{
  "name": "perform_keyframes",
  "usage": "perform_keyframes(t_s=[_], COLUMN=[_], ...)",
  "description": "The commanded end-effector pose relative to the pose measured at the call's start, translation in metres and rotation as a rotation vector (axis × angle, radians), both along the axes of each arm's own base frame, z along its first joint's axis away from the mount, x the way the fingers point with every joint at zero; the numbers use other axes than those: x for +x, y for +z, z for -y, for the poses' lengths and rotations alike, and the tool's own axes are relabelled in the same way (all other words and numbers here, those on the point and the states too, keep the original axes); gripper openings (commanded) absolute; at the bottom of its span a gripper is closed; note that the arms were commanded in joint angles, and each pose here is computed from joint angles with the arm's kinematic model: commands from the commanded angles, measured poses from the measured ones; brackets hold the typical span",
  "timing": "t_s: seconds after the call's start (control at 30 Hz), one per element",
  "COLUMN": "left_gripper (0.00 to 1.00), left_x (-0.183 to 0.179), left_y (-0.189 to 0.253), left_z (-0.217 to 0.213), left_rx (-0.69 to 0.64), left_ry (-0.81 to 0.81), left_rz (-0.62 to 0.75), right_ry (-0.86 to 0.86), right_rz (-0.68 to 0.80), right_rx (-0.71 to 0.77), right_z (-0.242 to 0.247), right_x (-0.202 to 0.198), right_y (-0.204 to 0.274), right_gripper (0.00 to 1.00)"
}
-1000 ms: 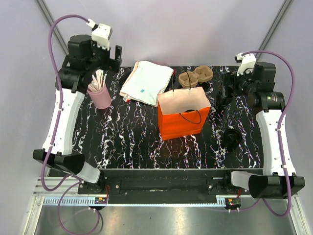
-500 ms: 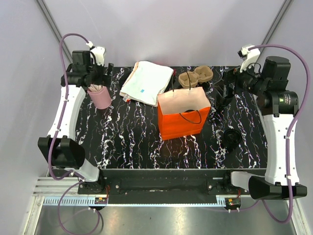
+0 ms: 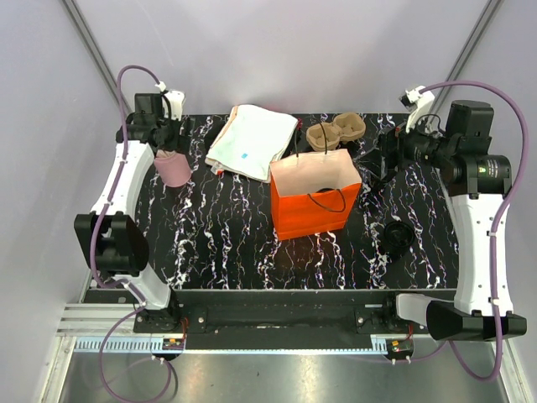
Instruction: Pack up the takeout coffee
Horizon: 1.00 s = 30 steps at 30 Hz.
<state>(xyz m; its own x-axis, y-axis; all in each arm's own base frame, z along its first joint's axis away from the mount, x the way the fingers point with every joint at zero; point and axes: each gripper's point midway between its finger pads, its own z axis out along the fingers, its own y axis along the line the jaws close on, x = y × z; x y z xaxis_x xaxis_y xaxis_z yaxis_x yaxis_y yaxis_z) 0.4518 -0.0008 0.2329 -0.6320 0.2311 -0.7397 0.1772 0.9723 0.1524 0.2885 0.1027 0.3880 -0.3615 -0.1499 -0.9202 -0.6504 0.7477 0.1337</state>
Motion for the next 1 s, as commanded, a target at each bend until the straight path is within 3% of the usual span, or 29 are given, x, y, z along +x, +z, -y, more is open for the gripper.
perform_keyframes(t_s=[0.0,0.3,0.7,0.97], left_gripper=[0.86,0.6,0.52,0.35], left_x=[0.02,0.025,0.033,0.036], left_y=[0.014,-0.003,-0.013,-0.016], left_z=[-0.01,-0.022,-0.035,-0.033], left_rx=[0.028,0.03,0.053,0.042], left_ry=[0.017,0.039,0.071,0.067], left_rz=[0.076,0.045,0.03,0.023], right_ry=[0.056,0.054,0.054,0.051], right_rz=[0.032,0.012,0.01,0.006], right_rx=[0.008,0.009,0.01,0.011], right_z=[-0.006,-0.006,-0.006,-0.006], right_x=[-0.006,0.0,0.002,0.003], right_y=[0.011,0.005,0.002,0.0], right_gripper=[1.0,1.0,1.0,1.0])
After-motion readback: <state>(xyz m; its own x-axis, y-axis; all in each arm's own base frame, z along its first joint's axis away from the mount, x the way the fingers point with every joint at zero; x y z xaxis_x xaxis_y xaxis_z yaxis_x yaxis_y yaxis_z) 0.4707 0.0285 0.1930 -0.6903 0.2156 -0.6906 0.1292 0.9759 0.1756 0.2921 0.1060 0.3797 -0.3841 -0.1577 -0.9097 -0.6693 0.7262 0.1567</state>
